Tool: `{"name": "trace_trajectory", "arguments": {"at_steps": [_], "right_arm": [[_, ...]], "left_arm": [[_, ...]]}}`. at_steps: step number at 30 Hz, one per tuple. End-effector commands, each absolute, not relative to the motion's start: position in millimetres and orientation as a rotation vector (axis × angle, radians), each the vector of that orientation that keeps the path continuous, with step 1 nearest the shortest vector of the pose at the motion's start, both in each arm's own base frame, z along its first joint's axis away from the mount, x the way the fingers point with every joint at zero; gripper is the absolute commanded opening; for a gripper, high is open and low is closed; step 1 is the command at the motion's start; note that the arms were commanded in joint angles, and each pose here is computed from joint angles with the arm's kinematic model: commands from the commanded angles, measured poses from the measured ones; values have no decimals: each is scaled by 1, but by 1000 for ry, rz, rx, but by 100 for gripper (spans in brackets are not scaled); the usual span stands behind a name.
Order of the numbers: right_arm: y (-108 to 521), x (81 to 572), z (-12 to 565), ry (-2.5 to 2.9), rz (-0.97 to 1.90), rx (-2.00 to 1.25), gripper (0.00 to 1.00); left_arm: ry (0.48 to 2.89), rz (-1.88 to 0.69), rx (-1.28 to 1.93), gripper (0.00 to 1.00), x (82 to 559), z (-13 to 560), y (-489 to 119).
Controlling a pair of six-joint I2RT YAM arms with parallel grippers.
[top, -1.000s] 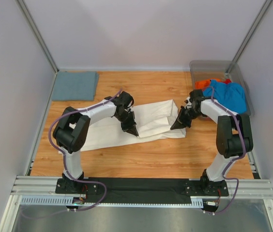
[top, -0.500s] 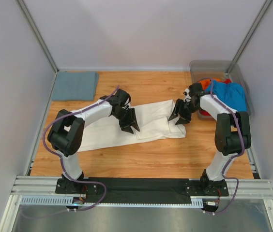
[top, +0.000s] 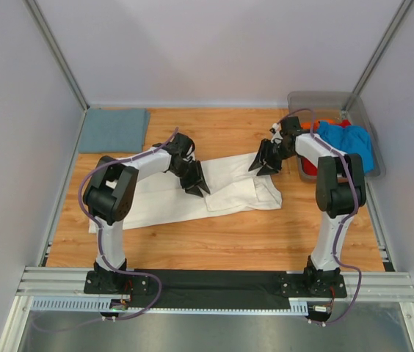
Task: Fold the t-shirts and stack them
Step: Fold the tshirt
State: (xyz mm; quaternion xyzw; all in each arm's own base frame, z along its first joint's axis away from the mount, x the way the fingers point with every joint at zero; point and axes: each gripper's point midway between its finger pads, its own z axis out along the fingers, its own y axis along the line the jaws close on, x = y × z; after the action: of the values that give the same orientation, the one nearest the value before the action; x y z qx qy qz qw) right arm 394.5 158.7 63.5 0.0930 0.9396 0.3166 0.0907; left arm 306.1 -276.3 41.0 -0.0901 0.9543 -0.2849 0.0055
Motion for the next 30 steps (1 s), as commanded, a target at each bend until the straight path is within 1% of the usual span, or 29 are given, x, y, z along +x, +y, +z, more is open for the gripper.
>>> {"name": "trace_trajectory", "arguments": {"at_steps": [1, 4, 7, 13, 15, 16, 17, 19, 20, 21, 22, 23, 24, 30], "right_arm": [[168, 400, 68, 2762, 986, 201, 45], [173, 399, 64, 2771, 1020, 199, 42], [176, 398, 61, 2780, 1042, 203, 39], [177, 393, 56, 2797, 1043, 213, 39], [178, 393, 55, 2794, 1054, 221, 38], [180, 394, 53, 2795, 1068, 238, 36], [180, 394, 53, 2795, 1068, 238, 36], [180, 395, 49, 2791, 1072, 270, 26], [180, 396, 47, 2788, 1061, 280, 12], [177, 399, 44, 2780, 1031, 293, 3], [175, 398, 41, 2780, 1013, 317, 0], [173, 398, 38, 2772, 991, 326, 0], [169, 406, 37, 2736, 945, 327, 0], [153, 408, 29, 2698, 835, 362, 0]], "left_arm": [[2914, -998, -246, 41, 325, 56, -293], [2910, -1012, -249, 36, 329, 55, -296], [2905, -1013, -254, 34, 331, 54, -296], [2907, -1017, -274, 30, 333, 51, -297], [2907, -1023, -284, 25, 334, 50, -297], [2909, -1021, -292, 19, 335, 50, -297], [2910, -1019, -295, 17, 335, 49, -296], [2909, -996, -308, 14, 336, 47, -294], [2903, -991, -313, 11, 336, 47, -293], [2889, -977, -328, 7, 338, 47, -290], [2891, -969, -350, 4, 335, 43, -287], [2854, -978, -353, 0, 341, 44, -287], [2831, -978, -364, 0, 343, 46, -285], [2798, -906, -387, 0, 347, 32, -276]]}}
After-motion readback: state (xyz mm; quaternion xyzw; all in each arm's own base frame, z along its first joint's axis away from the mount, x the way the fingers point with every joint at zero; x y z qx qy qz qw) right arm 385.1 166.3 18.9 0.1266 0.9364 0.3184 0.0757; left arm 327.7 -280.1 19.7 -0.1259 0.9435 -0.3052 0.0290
